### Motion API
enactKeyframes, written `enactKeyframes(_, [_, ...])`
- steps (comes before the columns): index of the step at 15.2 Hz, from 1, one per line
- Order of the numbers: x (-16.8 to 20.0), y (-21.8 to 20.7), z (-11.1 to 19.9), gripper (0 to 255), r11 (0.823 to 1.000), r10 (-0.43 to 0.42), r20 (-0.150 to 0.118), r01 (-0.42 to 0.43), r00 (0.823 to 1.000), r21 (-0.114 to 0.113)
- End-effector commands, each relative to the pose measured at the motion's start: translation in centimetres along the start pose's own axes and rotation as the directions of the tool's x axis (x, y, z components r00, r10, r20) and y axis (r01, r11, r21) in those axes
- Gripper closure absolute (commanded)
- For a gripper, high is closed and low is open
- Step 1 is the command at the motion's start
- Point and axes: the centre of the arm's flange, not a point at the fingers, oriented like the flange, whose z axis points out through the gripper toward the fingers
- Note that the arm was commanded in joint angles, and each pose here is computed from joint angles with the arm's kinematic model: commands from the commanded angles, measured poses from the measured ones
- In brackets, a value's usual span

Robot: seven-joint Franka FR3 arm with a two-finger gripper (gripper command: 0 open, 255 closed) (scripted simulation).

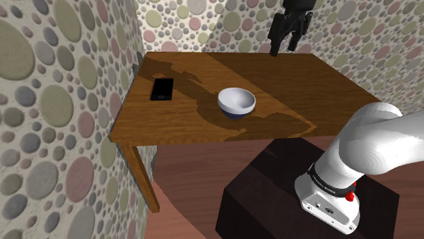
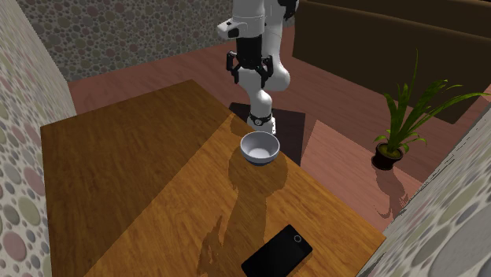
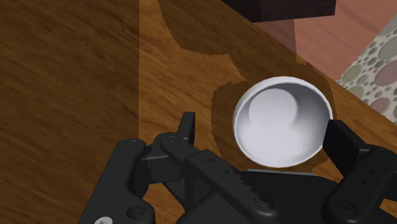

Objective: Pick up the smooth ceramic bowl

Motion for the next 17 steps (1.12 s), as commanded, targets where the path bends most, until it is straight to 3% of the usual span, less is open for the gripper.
enactKeyframes(1, [0.0, 0.0, 0.0, 0, 1.000, 0.000, 0.000, 0.000, 1.000, 0.000])
enactKeyframes(14, [7.5, 0.9, 15.2, 0, 0.996, -0.049, -0.040, 0.052, 0.998, 0.078])
enactKeyframes(17, [7.8, 0.9, 16.7, 0, 0.995, -0.050, -0.041, 0.054, 0.998, 0.080])
